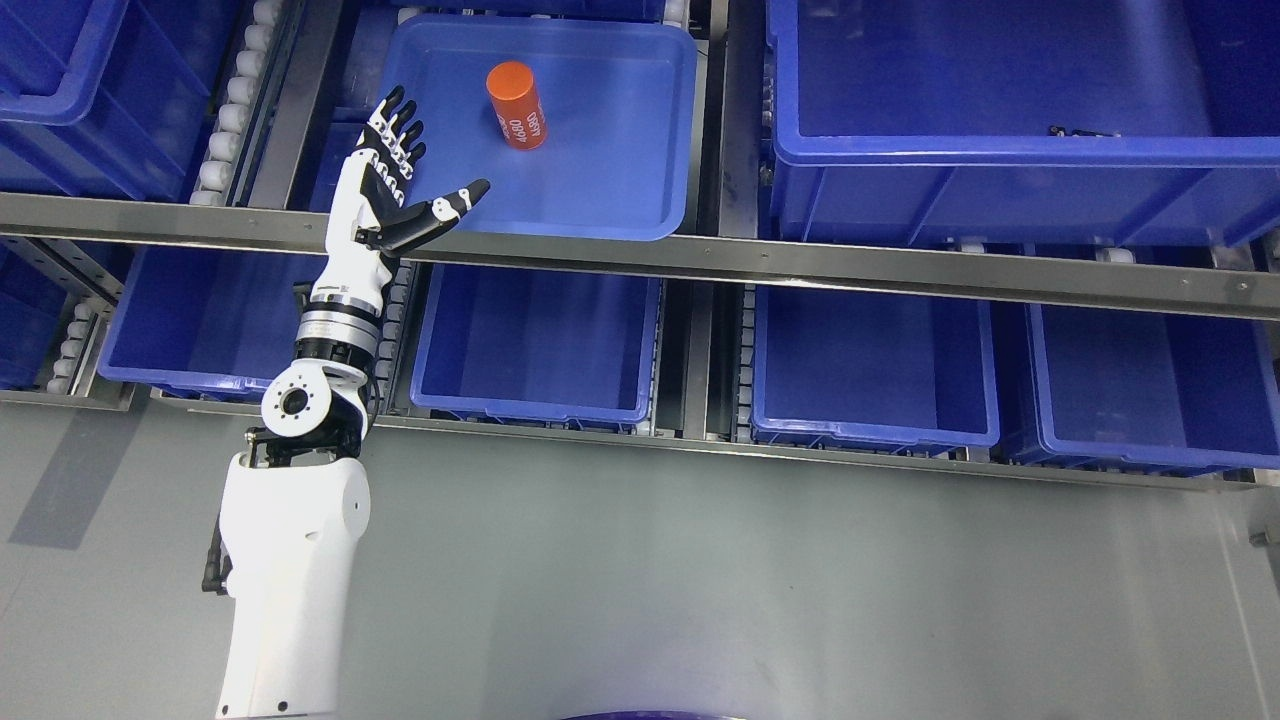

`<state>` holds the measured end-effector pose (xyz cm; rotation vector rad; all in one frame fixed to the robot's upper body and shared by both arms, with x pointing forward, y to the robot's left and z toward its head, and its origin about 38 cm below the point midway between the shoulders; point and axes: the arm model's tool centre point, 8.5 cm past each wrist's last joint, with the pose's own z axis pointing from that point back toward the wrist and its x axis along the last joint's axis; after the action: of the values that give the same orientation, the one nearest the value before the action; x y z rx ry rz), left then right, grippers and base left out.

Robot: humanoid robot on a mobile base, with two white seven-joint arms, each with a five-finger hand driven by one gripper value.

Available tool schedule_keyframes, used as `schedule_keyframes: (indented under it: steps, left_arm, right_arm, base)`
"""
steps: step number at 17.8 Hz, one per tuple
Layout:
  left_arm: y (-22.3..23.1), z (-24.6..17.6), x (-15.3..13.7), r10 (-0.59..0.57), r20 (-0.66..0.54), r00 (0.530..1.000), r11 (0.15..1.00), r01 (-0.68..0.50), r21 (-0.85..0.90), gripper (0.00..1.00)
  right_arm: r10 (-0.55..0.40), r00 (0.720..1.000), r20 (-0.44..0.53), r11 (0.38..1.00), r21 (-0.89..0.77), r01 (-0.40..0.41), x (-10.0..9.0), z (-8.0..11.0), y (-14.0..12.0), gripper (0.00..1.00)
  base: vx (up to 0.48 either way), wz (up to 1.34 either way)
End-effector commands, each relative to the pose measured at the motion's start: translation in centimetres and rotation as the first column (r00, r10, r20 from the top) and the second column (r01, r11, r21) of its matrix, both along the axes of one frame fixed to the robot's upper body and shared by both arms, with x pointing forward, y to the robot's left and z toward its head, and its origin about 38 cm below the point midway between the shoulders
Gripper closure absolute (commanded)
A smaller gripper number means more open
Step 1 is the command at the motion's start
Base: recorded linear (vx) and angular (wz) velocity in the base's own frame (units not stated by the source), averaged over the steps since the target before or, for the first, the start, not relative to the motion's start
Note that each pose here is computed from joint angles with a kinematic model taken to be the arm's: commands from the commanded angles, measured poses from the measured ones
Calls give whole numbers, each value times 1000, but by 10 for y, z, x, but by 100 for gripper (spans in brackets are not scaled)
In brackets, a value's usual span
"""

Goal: Grab orange capacitor from left shelf to right desk
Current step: 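Reach the left hand toward the orange capacitor in the blue bin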

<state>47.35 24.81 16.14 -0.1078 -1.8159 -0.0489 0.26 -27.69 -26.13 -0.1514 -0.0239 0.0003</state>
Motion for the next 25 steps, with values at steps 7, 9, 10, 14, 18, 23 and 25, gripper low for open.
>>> schedule_keyframes:
  steps: [7,9,10,14,18,23,25]
  left_arm:
    - [7,-2,-3,8,-5,1000,1000,-8,16,0]
    - [7,0,-1,6,0,1000,1000,-6,16,0]
    - [6,2,1,3,1,1000,1000,-3,17,0]
    - [-1,22,26,-55,19,998,998,55,29,0]
    - [7,37,56,-49,-5,999,993,50,106,0]
    - [-12,27,77,-82,-79,994,989,90,114,0]
    - [-31,22,81,-118,-104,988,983,131,129,0]
  right_arm:
    - [-5,1000,-6,1000,-18,5,-9,1,-11,0]
    - [-5,1000,-6,1000,-18,5,-9,1,-11,0]
    - [-5,1000,-4,1000,-18,5,-8,1,-11,0]
    - [-5,1000,-6,1000,-18,5,-9,1,-11,0]
    - [-5,1000,-6,1000,-18,5,-9,1,-11,0]
    - [-5,1000,-6,1000,-18,5,-9,1,-11,0]
    - [-5,1000,-4,1000,-18,5,-8,1,-11,0]
  base:
    - [0,0]
    - [0,0]
    - [0,0]
    - [0,0]
    - [0,0]
    - [0,0]
    - [0,0]
